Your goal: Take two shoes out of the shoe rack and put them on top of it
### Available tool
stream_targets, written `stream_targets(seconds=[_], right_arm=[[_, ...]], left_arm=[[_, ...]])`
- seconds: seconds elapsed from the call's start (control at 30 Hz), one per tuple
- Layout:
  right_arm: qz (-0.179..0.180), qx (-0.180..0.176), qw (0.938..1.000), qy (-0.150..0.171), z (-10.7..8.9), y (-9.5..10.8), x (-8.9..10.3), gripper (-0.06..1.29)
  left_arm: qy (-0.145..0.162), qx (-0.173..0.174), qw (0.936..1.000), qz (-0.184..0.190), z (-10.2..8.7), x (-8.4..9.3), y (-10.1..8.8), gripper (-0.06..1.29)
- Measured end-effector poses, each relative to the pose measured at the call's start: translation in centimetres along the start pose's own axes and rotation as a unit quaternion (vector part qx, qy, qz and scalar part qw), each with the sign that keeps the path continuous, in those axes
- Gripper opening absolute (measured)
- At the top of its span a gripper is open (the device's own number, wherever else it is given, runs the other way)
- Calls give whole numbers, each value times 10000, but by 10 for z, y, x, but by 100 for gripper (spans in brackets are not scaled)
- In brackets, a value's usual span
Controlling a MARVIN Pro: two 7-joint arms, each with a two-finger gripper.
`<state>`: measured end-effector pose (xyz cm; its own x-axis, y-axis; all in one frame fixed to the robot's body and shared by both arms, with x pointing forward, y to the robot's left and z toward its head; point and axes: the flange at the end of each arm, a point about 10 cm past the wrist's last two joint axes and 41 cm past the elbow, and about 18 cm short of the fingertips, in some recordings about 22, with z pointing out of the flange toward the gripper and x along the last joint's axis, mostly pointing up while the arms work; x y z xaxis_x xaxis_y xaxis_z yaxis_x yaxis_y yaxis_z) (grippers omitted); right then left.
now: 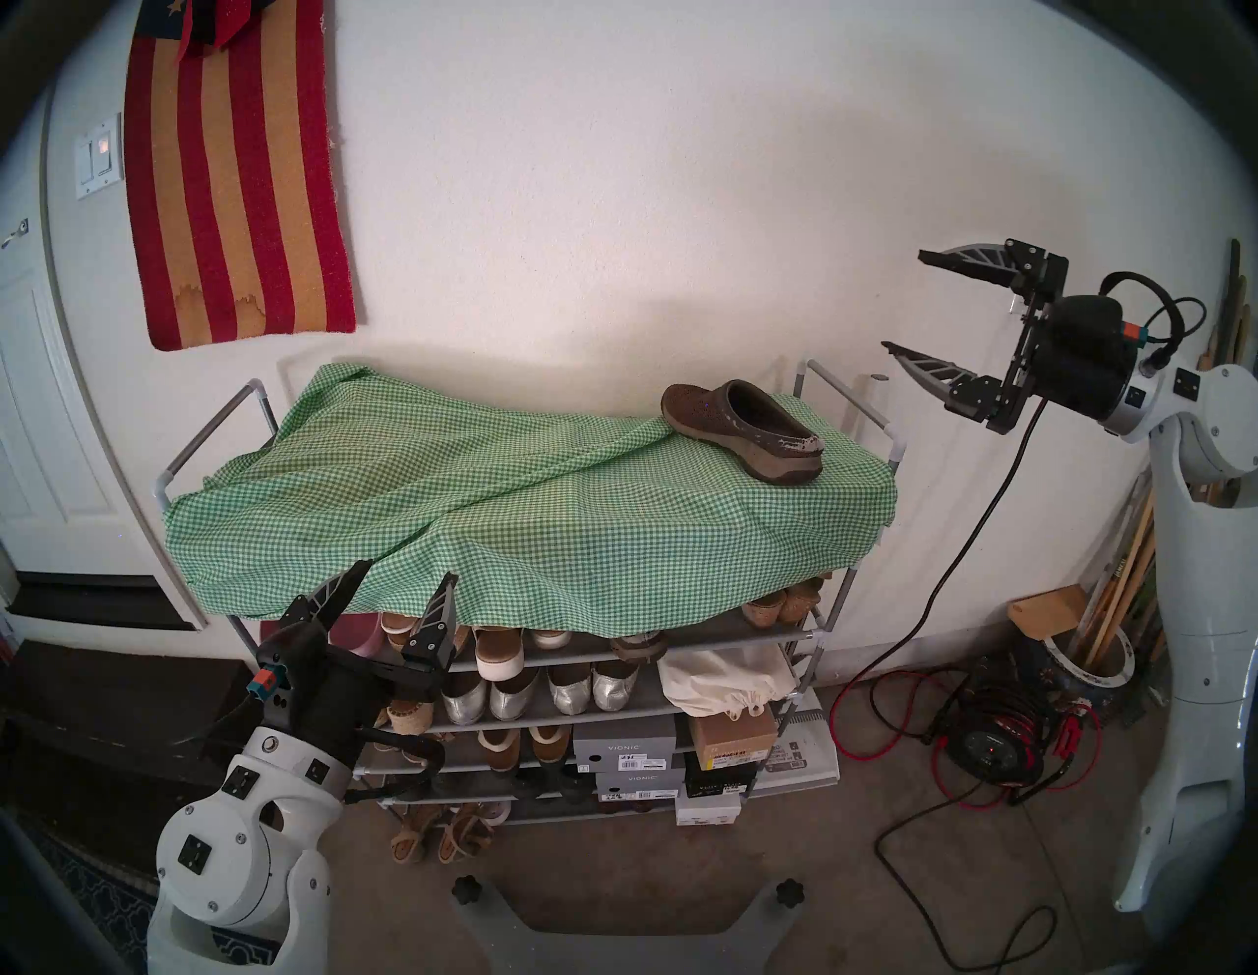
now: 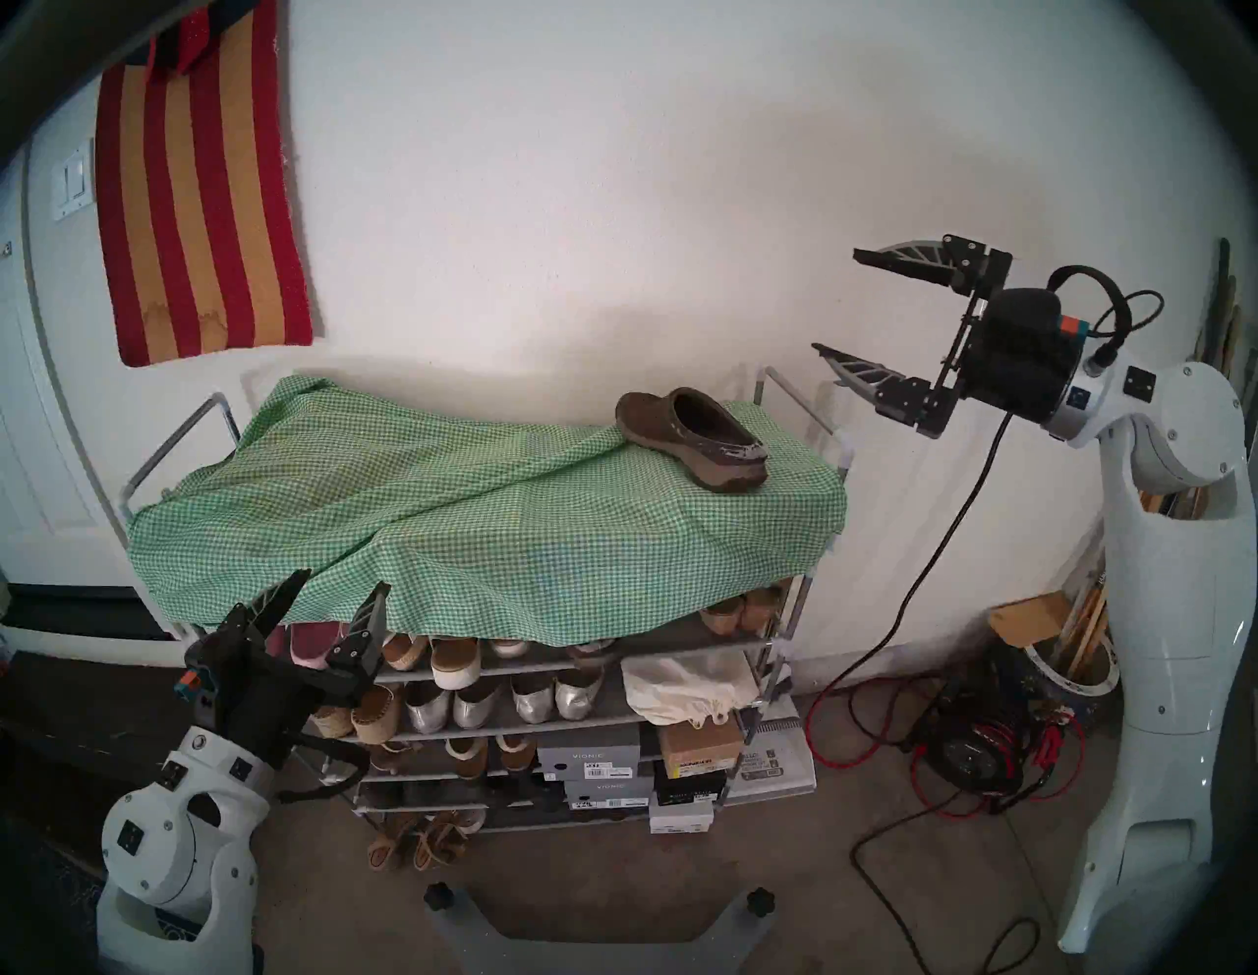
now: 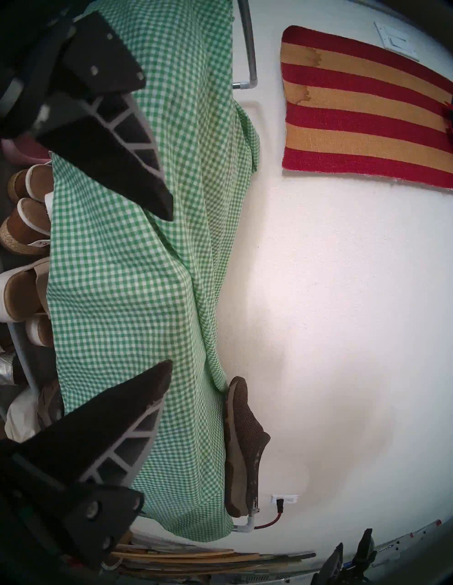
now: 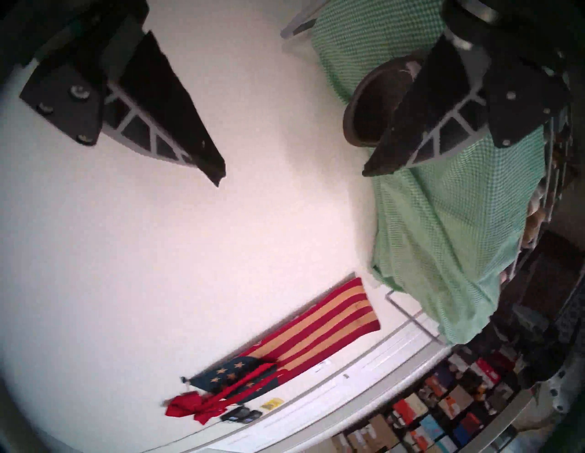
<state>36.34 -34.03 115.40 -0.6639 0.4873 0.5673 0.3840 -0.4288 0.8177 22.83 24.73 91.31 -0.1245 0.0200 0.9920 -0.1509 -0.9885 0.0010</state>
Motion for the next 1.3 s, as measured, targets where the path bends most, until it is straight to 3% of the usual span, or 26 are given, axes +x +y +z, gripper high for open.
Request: stream_targets(seconds=[0.4, 0.63, 0.97, 1.3], right_arm=[[817, -446, 9957, 28, -14, -36, -29, 123], [1376, -809, 9870, -199, -27, -66, -64, 123], [2051, -1692, 9609, -779, -66, -116, -118, 123], [1988, -2792, 9333, -1073, -104, -156, -131, 123]], left_arm=[[0, 1, 10000, 0, 0, 0, 0, 125], [1, 3, 10000, -1, 0, 0, 0, 125], [1, 4, 10000, -1, 0, 0, 0, 125], [1, 5, 10000, -1, 0, 0, 0, 125]])
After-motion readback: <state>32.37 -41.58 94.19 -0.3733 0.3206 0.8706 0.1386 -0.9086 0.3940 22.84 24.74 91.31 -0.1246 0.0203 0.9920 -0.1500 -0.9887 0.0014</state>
